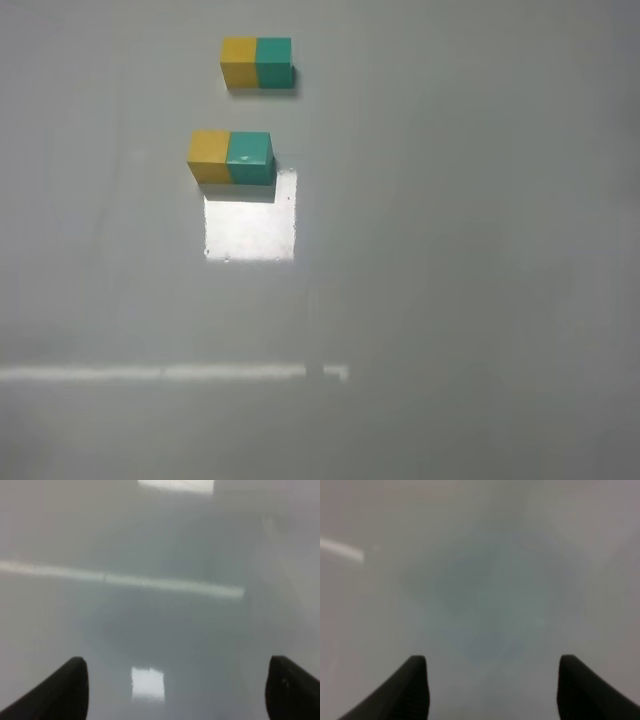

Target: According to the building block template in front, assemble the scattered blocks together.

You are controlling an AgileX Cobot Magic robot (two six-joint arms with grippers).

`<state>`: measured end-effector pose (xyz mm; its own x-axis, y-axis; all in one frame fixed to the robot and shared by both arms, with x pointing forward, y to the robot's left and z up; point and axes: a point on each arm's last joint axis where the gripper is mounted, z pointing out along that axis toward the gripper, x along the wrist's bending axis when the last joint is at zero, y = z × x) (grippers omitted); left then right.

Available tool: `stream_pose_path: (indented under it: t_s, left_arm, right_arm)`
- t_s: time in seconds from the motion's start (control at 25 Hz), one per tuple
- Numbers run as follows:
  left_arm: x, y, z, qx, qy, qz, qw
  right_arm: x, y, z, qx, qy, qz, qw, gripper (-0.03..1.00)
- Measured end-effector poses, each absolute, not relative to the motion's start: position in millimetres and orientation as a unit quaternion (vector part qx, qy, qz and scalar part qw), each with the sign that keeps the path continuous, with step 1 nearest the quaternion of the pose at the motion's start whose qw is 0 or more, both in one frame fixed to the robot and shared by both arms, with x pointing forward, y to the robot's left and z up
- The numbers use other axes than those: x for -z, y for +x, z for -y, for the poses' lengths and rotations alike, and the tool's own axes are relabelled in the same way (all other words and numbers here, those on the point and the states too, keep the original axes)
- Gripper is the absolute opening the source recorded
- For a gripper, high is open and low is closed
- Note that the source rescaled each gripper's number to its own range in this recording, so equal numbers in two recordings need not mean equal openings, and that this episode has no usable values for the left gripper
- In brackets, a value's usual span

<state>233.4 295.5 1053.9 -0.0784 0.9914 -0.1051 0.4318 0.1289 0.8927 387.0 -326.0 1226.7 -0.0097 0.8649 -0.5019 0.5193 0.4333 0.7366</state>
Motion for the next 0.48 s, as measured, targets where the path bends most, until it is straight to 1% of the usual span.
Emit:
stream_pose_path:
  t_s: [0.16, 0.24, 0.36, 0.48]
  left_arm:
    - [-1054, 233, -295, -0.358, 0.555, -0.641, 0.391]
    - [-1054, 233, -295, -0.358, 0.555, -0.641, 0.391]
    - [-1054, 233, -295, -0.358, 0.555, -0.641, 0.391]
    - [-1054, 233, -295, -0.358, 0.555, -0.641, 0.391]
  right_arm:
    - [-1183, 337, 324, -0.185, 0.522, -0.673, 0.491, 0.41]
    - [-1156, 316, 323, -0.195, 0.541, -0.662, 0.481, 0.41]
    - [-1127, 289, 318, -0.233, 0.56, -0.64, 0.473, 0.41]
    - [-1110, 266, 308, -0.296, 0.553, -0.625, 0.464, 0.41]
